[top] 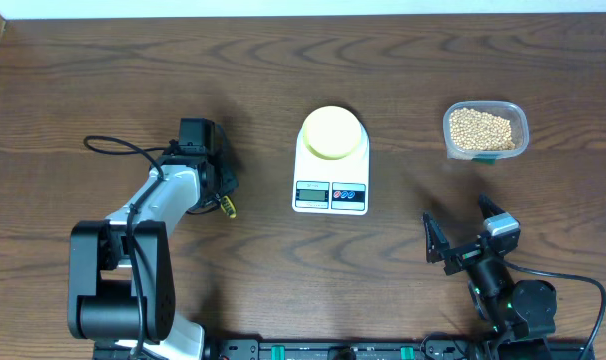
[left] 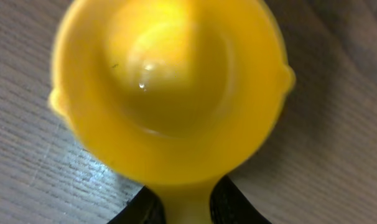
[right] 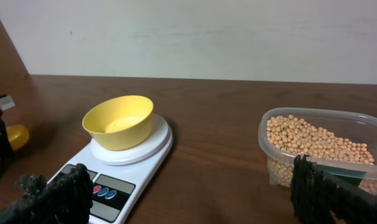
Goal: Scoop item into bowl and weigh 50g on scale
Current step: 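Lift the yellow scoop with the left gripper toward the right gripper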
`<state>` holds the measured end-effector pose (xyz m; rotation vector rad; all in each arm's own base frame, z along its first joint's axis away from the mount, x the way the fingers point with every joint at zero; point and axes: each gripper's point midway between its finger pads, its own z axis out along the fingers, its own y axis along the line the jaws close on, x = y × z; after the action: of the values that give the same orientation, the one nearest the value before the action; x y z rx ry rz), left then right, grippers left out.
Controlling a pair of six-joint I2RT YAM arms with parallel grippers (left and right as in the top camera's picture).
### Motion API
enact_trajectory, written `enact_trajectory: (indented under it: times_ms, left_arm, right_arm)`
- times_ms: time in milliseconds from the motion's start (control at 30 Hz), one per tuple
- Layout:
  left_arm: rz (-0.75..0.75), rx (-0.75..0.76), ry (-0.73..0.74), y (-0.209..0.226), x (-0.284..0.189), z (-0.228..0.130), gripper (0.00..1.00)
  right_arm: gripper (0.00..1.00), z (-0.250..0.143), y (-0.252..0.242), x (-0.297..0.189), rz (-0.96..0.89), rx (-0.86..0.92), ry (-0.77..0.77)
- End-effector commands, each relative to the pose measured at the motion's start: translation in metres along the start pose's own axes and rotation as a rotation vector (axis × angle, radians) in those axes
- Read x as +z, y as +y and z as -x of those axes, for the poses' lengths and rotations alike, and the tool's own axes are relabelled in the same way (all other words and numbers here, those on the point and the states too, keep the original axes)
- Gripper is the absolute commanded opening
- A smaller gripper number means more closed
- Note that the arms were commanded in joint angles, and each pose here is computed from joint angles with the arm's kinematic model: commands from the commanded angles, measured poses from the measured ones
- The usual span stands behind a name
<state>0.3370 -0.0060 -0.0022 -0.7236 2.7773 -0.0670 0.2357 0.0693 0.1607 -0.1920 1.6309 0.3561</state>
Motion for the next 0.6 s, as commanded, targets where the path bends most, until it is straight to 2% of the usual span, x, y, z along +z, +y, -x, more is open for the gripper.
enact_trajectory:
  times_ms: [0, 67, 200, 300, 567]
  left_arm:
    - [0.035, 0.016, 0.024, 0.008, 0.012, -0.007, 0.33]
    - [0.017, 0.043, -0.006, 0.004, 0.012, 0.001, 0.38]
    - [0.007, 0.053, -0.022, 0.001, 0.012, 0.005, 0.37]
    - [0.007, 0.053, -0.022, 0.001, 0.012, 0.005, 0.29]
    - [0.01, 0.054, -0.016, 0.002, 0.012, 0.003, 0.23]
  right_arm:
    - [0.99, -0.001, -0.002, 0.0, -0.009, -0.005, 0.002]
    - [0.99, -0.001, -0.002, 0.0, -0.008, -0.005, 0.002]
    - [0.99, -0.001, -0.002, 0.0, -0.009, -0.005, 0.002]
    - [0.99, -0.001, -0.002, 0.0, -0.008, -0.005, 0.002]
    - [0.99, -0.001, -0.002, 0.0, -0.009, -0.005, 0.002]
